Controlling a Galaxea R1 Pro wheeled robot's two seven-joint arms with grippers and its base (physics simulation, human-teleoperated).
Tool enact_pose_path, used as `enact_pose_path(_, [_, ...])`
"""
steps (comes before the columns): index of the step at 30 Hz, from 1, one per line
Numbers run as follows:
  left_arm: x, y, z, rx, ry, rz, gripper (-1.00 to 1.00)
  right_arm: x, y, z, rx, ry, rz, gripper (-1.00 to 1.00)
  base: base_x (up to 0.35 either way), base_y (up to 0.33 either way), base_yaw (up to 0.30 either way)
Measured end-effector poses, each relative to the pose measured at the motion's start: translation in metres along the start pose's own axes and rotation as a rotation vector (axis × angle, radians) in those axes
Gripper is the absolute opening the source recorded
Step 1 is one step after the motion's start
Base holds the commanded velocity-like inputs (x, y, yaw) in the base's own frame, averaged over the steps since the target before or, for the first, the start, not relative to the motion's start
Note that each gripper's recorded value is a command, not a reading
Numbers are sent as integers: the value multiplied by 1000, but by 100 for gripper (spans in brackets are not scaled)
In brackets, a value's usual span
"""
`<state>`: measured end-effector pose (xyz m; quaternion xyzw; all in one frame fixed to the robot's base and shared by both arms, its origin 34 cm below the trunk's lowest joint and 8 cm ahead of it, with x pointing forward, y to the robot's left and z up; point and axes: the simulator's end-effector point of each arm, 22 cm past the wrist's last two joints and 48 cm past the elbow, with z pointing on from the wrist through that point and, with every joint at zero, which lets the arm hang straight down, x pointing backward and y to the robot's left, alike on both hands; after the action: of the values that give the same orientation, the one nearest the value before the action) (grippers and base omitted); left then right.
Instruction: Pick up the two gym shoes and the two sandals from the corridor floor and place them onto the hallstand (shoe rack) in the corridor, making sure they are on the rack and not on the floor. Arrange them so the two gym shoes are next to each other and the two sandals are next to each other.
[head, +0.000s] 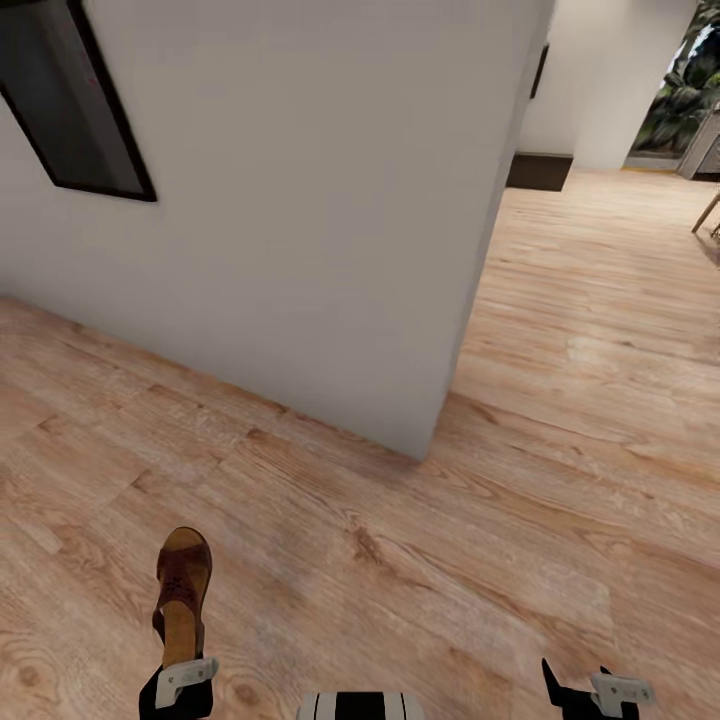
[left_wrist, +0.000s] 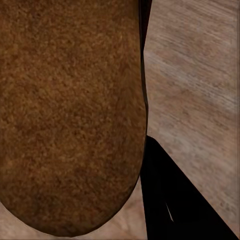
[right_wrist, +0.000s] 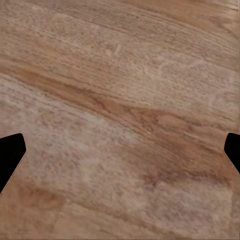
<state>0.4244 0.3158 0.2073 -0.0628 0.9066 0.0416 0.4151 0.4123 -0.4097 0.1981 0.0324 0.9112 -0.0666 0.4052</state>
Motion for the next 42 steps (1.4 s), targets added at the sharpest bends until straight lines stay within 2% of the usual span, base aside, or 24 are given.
enact_pose_path(26, [-58,-4,-5,9,-122,-15,-100,-56,4,-4,-4,-120,24,100,0,0,227])
enact_pose_path(42, [-92,-4,-19,9,-136,-18,-100,-90,3,-18,-6,-134,25,100,0,0,234])
